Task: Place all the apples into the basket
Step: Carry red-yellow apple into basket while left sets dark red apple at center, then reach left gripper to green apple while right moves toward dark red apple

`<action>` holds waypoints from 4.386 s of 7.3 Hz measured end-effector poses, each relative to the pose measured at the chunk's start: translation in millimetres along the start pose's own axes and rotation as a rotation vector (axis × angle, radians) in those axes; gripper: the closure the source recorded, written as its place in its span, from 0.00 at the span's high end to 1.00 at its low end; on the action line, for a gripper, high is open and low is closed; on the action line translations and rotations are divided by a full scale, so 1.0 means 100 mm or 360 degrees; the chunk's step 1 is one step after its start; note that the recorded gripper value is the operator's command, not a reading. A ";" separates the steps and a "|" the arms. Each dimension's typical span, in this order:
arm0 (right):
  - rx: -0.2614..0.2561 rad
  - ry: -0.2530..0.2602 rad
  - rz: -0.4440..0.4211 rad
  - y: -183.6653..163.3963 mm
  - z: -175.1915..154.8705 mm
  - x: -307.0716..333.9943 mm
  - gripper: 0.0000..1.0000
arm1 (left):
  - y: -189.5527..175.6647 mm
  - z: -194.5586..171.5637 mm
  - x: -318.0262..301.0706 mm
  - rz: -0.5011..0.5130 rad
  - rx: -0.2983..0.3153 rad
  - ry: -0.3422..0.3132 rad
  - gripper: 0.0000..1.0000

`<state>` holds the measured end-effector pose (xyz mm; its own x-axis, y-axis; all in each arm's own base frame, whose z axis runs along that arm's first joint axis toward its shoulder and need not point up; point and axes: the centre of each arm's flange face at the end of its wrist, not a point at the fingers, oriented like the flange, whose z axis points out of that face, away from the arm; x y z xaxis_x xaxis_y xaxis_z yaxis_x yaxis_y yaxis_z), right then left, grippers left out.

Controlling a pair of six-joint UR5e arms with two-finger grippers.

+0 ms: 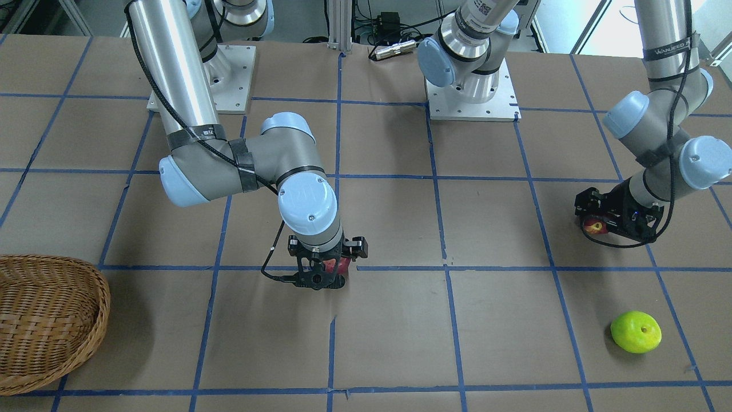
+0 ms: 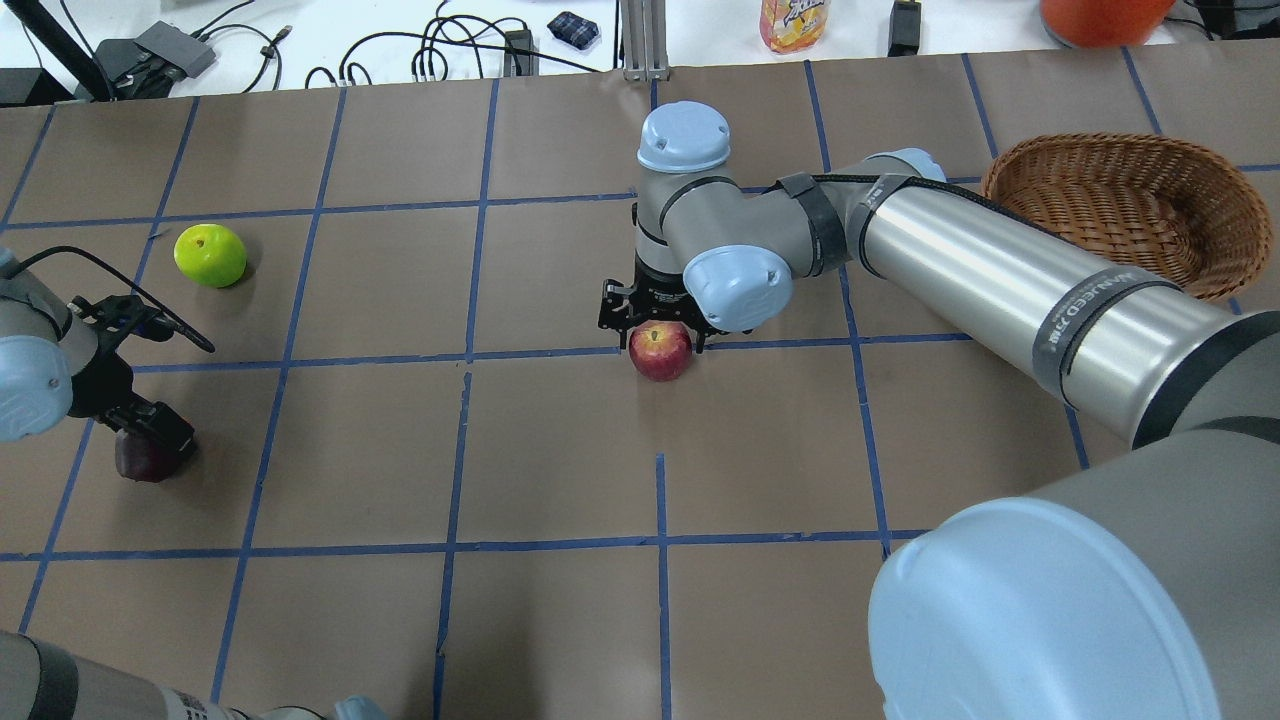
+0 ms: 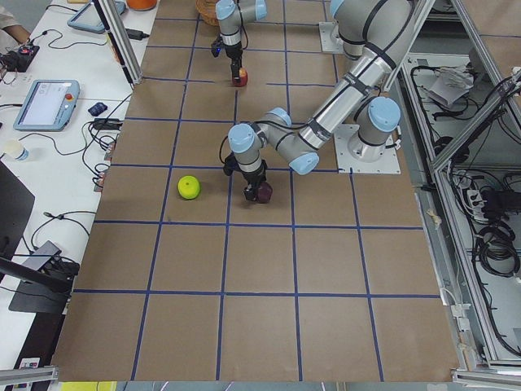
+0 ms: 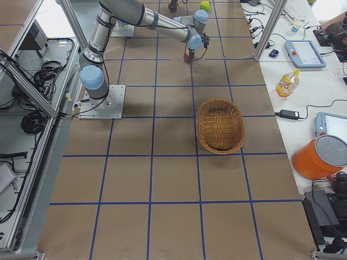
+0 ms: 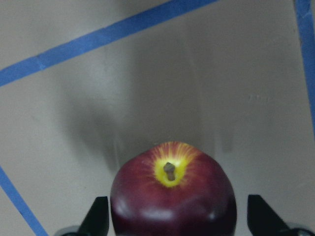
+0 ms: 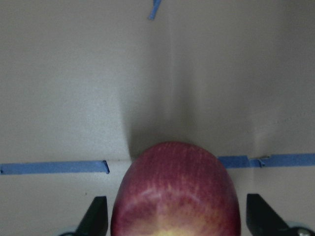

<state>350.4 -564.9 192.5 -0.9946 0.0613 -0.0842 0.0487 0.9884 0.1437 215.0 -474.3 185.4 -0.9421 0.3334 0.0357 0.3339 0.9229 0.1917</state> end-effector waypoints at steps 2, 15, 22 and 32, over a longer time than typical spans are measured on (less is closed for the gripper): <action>0.0005 0.0005 -0.0003 0.00 -0.02 0.01 0.00 | -0.01 -0.07 0.02 -0.0006 0.0004 -0.0014 0.00; 0.0118 0.0248 -0.0141 -0.83 -2.00 4.29 0.00 | -2.28 -0.43 4.69 -0.0796 0.0386 0.0450 1.00; 0.0180 0.0364 -0.0385 -1.47 -1.44 5.71 0.03 | -2.13 -1.11 3.65 -0.0744 0.0436 0.0406 0.97; -0.0025 0.0297 -0.0379 -1.27 -1.64 5.53 1.00 | -1.87 -1.30 -0.25 -0.0455 0.0276 -0.0286 0.98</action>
<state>-221.3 -679.6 289.0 -0.9776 -0.1999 0.0652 -0.1878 0.9696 0.1568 172.5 -680.6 275.7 -0.9827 0.0720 -0.1708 0.0731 0.9973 -0.0001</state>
